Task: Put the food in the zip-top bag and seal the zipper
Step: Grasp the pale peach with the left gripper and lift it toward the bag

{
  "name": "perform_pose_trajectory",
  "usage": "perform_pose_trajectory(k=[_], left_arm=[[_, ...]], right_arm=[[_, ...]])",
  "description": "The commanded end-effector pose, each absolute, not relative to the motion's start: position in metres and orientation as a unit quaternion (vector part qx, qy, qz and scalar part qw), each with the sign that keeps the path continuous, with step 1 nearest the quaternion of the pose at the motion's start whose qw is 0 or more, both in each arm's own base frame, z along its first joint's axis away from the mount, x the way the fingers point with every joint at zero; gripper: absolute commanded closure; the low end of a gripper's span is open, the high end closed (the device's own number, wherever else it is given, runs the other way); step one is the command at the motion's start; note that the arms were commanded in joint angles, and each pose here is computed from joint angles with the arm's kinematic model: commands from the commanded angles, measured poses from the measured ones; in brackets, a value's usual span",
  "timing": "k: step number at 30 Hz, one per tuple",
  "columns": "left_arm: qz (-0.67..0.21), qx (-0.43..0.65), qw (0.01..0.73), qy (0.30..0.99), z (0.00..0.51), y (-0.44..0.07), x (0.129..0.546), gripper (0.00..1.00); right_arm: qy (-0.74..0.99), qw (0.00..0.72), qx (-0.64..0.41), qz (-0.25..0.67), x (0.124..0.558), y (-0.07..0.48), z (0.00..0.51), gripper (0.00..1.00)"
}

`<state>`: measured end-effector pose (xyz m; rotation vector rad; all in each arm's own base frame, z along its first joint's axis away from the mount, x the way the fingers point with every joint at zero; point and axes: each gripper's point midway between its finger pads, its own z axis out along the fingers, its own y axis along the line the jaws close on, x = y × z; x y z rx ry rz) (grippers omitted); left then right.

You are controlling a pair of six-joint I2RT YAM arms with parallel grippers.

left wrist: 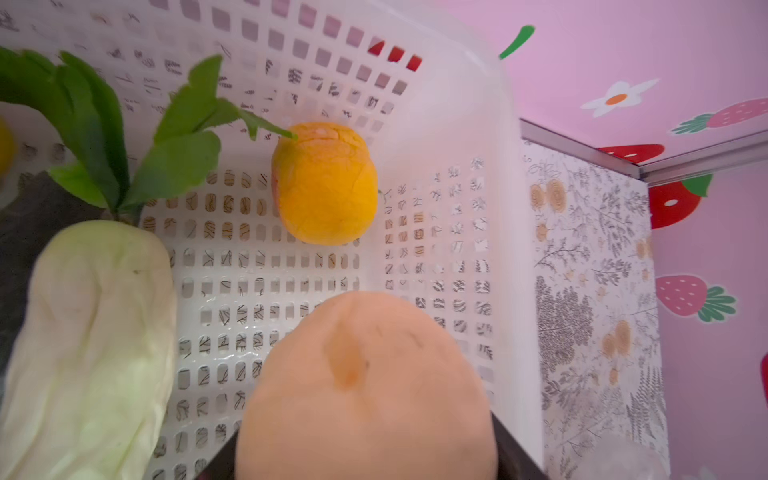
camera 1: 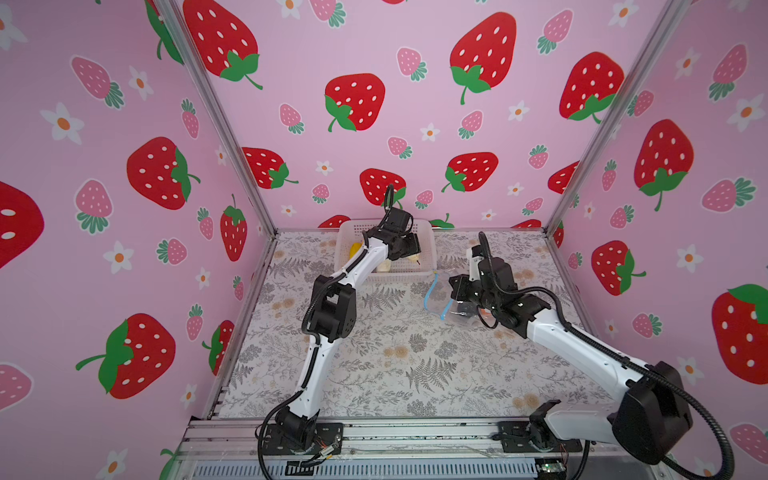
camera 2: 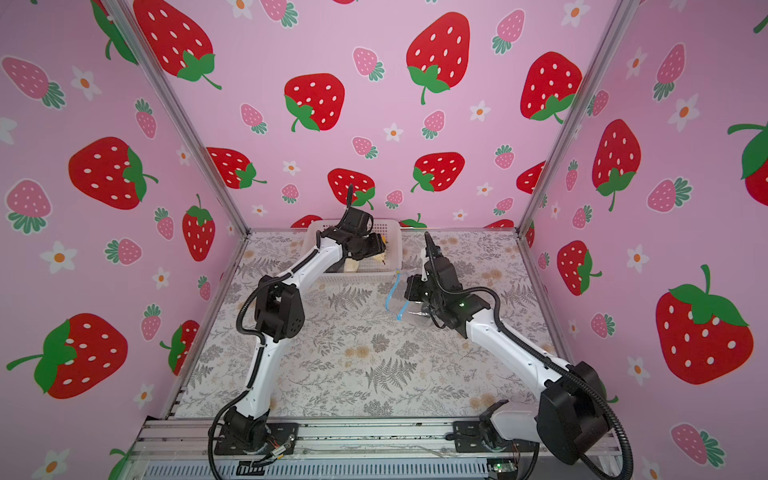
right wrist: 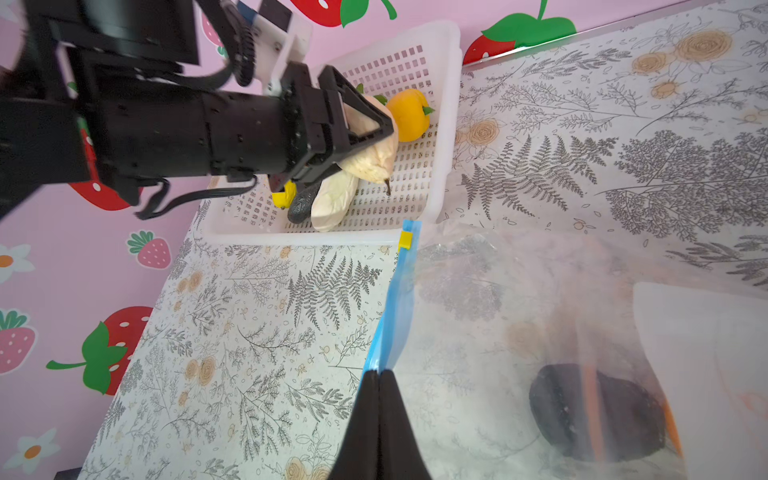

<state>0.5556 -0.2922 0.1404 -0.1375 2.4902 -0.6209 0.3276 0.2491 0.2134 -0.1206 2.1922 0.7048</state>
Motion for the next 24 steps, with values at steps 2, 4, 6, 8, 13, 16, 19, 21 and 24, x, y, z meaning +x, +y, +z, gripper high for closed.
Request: perform_pose_trajectory(k=[2,4,6,8,13,16,19,21,24], left_arm=[[-0.242,-0.039,0.299,0.922,0.175,-0.287,0.538,0.45],[-0.262,-0.033,0.291,0.920,0.181,-0.292,0.522,0.45],[-0.271,-0.032,0.284,0.919,0.185,-0.294,0.506,0.45],[-0.280,-0.031,0.275,0.919,0.188,-0.295,0.490,0.46],[-0.284,-0.016,0.269,0.920,0.200,-0.299,0.452,0.47],[-0.295,0.000,0.265,0.918,0.207,-0.309,0.430,0.47],[-0.307,0.018,0.254,0.917,0.210,-0.313,0.411,0.48],[-0.317,0.027,0.246,0.915,0.211,-0.313,0.398,0.48],[-0.347,0.038,0.240,0.906,0.213,-0.317,0.383,0.48]], right_arm=[[0.864,0.413,-0.042,0.286,0.327,0.247,0.214,0.95],[0.863,0.413,-0.043,0.287,0.326,0.247,0.214,0.95],[0.863,0.413,-0.045,0.287,0.326,0.247,0.214,0.95],[0.862,0.413,-0.050,0.290,0.326,0.249,0.215,0.95],[0.858,0.416,-0.051,0.296,0.324,0.249,0.216,0.95],[0.856,0.415,-0.050,0.303,0.323,0.250,0.216,0.95],[0.856,0.416,-0.049,0.304,0.322,0.249,0.217,0.95],[0.855,0.418,-0.047,0.303,0.321,0.247,0.218,0.95],[0.854,0.419,-0.045,0.305,0.321,0.247,0.220,0.95]])
